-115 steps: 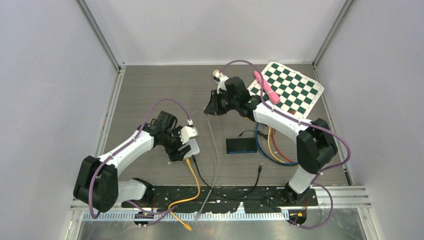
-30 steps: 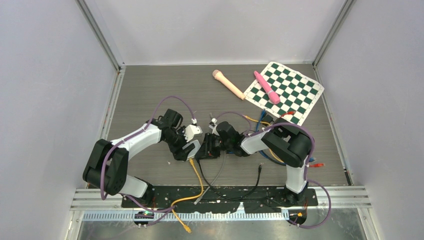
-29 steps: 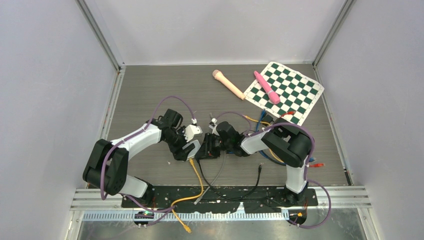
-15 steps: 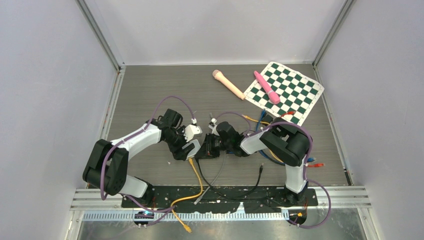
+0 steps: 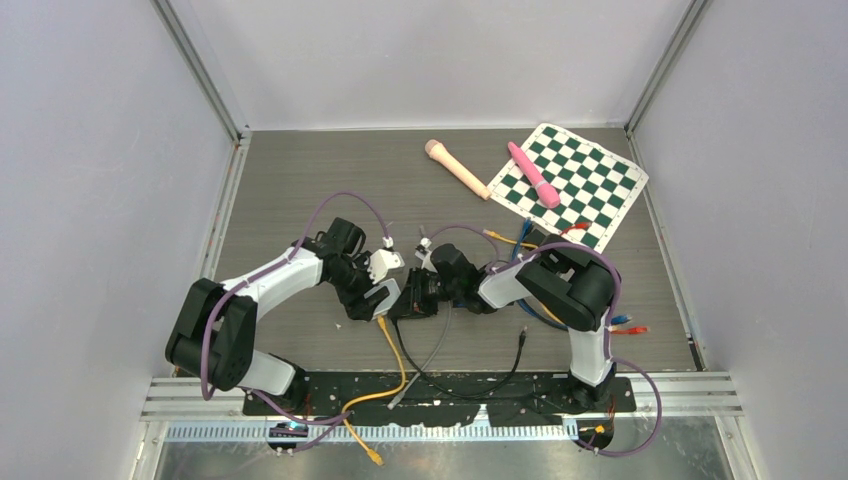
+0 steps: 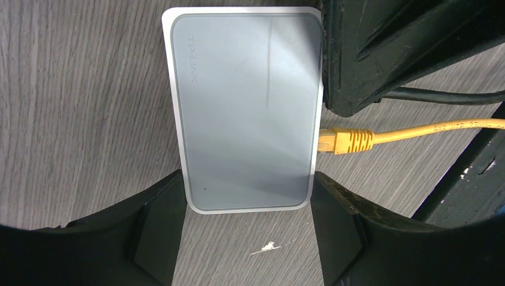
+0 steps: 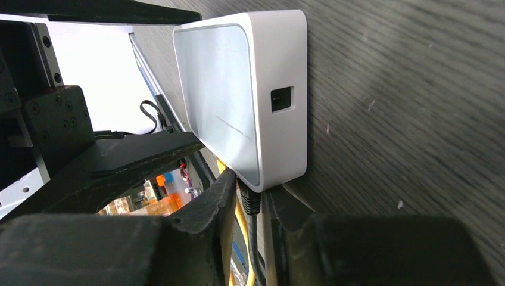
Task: Pull the plug from the switch port
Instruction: Pull the connector from the switch port.
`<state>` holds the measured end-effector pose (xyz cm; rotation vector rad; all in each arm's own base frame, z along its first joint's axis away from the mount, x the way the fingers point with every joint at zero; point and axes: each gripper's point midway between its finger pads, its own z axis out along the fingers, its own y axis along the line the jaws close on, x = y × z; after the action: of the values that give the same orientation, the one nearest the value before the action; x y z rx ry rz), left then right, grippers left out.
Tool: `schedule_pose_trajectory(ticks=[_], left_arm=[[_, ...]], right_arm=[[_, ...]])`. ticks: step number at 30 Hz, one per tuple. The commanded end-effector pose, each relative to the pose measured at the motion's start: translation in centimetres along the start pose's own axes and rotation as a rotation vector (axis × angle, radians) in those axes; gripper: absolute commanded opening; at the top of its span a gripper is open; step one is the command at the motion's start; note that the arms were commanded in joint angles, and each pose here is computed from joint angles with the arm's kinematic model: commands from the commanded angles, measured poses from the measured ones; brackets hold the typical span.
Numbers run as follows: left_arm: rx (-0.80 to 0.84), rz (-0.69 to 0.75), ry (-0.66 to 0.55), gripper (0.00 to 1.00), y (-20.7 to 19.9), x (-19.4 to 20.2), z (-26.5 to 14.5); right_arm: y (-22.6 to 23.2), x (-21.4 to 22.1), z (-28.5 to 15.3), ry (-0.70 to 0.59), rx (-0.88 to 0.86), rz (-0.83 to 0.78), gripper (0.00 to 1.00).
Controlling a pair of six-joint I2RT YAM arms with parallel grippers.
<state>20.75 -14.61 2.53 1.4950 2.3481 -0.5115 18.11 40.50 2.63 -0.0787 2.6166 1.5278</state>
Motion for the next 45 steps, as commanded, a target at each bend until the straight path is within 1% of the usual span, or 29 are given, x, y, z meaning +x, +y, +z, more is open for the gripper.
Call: schedule_pose_trajectory(ticks=[1, 3, 5, 7, 15, 20, 21, 25, 30, 35, 39, 40, 43, 45], left_arm=[[0.054, 0.001, -0.021, 0.0, -1.3, -0.2, 0.3], [0.054, 0.001, -0.018, 0.0, -1.3, -0.2, 0.4], [0.051, 0.0, -0.015, 0.0, -1.3, -0.1, 0.4], [0.049, 0.0, -0.014, 0.0, -1.2, 0.0, 0.3], [0.041, -0.002, -0.009, 0.0, -1.0, 0.0, 0.3], [0.039, -0.001, -0.007, 0.0, -1.0, 0.0, 0.3], [0.039, 0.001, -0.008, 0.0, -1.0, 0.0, 0.3], [0.032, 0.003, -0.009, 0.0, -0.9, -0.1, 0.2], [0.032, 0.002, -0.006, 0.0, -0.9, 0.0, 0.2], [0.033, 0.001, -0.009, 0.0, -1.0, 0.0, 0.2], [0.032, 0.001, -0.011, 0.0, -1.0, 0.0, 0.2], [0.033, -0.001, -0.011, 0.0, -1.0, 0.0, 0.2], [0.031, 0.0, -0.01, 0.0, -1.0, 0.0, 0.2], [0.027, 0.001, -0.013, 0.0, -0.9, -0.1, 0.1]], right_arm=[[1.1, -0.9, 0.5, -0.031, -0.02, -0.046, 0.18], [1.2, -0.9, 0.4, -0.033, -0.019, -0.053, 0.1], [1.2, -0.9, 0.3, -0.031, -0.019, -0.06, 0.06], [1.2, -0.7, 0.2, -0.024, -0.019, -0.069, 0.05], [1.4, 1.2, 0.2, 0.065, -0.051, -0.077, 0.05], [2.1, 0.8, -0.1, 0.035, -0.063, -0.1, 0.05], [2.5, 0.5, -0.1, 0.026, -0.065, -0.133, 0.05], [2.5, 0.5, 0.0, 0.06, -0.031, -0.161, 0.05], [3.9, 1.4, -0.3, 0.053, -0.172, -0.074, 0.05], [3.4, 1.2, -0.4, 0.039, -0.139, -0.084, 0.05], [2.3, 0.8, -0.4, 0.038, -0.047, -0.11, 0.05], [2.5, 0.8, -0.4, 0.037, -0.054, -0.125, 0.05], [4.6, 1.1, -0.6, 0.04, -0.188, -0.103, 0.05], [4.7, 1.3, -0.6, 0.043, -0.186, -0.119, 0.05]])
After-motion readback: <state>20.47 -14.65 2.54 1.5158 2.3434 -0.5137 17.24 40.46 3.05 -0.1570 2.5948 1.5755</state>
